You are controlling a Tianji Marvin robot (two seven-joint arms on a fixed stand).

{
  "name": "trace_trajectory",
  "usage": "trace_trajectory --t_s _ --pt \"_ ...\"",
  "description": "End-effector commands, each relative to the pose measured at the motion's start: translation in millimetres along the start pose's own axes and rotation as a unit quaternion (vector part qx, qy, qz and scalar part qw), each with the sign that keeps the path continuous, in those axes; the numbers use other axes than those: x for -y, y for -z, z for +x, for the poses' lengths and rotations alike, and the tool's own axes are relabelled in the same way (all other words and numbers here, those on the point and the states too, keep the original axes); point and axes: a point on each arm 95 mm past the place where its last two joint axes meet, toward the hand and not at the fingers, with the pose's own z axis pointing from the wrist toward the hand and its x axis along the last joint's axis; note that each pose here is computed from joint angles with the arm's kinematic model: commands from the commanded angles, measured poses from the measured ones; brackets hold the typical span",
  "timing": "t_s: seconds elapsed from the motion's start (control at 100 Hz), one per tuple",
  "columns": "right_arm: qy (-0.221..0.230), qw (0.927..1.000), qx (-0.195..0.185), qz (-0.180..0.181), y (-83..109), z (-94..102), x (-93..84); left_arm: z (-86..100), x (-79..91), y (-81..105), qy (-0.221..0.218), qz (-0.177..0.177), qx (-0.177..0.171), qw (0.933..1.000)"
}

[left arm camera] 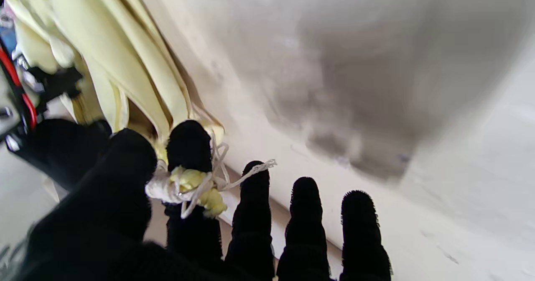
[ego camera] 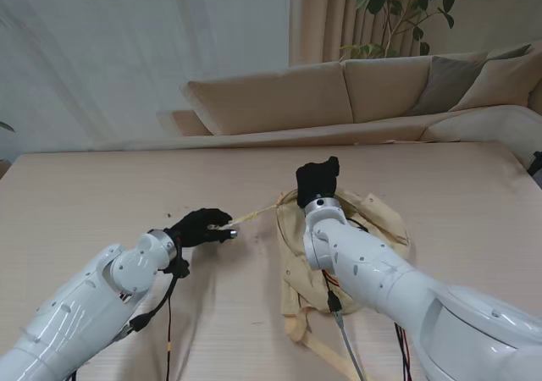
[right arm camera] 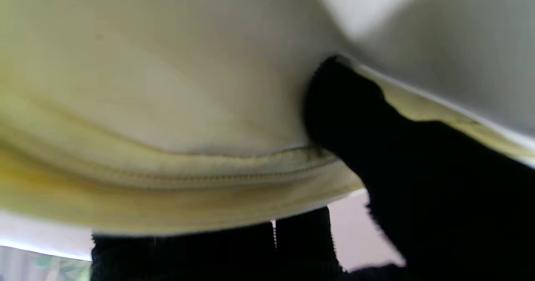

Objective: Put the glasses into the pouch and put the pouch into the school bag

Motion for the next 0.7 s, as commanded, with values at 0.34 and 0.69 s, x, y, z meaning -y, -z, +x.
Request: trace_trajectory --t_s 0.34,0.69 --pt "-0.003 0.9952 0.098 0.004 5.1 -18.1 24.8 26.8 -26.5 -14.5 0.056 -0.059 -0.032 0.9962" --pt "0.018 0.9903 0.138 0.001 12.6 -27.7 30.8 43.5 -69.8 59.0 -0.004 -0.092 -0.019 0.9955"
